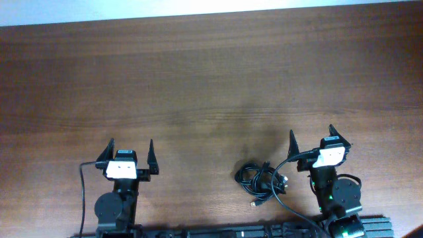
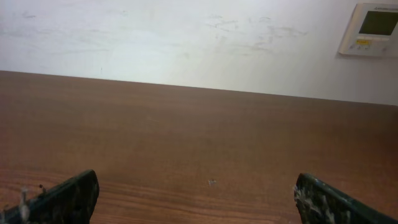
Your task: Untangle cables
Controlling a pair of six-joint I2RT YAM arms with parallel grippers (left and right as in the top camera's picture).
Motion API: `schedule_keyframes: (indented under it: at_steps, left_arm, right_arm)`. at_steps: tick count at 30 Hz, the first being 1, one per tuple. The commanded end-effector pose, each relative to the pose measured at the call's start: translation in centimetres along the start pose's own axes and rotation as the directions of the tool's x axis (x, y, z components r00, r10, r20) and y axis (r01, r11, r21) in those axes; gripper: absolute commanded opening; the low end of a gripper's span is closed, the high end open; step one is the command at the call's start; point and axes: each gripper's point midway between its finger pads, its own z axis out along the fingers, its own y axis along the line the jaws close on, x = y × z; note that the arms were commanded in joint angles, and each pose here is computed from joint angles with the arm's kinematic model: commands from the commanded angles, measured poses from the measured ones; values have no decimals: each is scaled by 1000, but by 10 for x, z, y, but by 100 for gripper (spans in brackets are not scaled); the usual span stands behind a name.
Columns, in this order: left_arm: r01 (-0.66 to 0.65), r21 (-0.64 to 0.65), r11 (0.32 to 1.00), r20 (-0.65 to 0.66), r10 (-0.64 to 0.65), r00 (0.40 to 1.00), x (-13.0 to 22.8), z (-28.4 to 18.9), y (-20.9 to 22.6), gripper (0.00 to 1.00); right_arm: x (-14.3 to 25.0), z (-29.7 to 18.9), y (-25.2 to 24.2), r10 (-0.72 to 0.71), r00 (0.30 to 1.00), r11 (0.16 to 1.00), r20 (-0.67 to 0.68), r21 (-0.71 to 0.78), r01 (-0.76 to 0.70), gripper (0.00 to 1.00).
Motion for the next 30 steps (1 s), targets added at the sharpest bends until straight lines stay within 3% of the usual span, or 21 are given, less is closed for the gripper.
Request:
schedule_keyframes:
  at_steps: [1,12,23,27,30]
  left_arm:
    - [-12,-10,1000,-4,12,1000,1,0,2,99]
    - [-13,27,1000,13,13,1000,-2,0,-4,99]
    - [-6,66,998,53,2,999,-51,-11,-8,99]
    - [-9,147,989,-24,13,1000,-81,-8,-19,99]
    - [-45,297,954,-107,80,991,-95,9,-41,99]
  right_arm:
    - [2,0,-6,-3,1000,1000,-5,31,3,99]
    - [2,0,-6,-3,1000,1000,-5,31,3,99]
    - [2,0,-6,-3,1000,1000,-5,31,3,99]
    - [2,0,-6,-3,1000,1000,-5,31,3,99]
    - [2,0,-6,-3,1000,1000,-5,31,3,99]
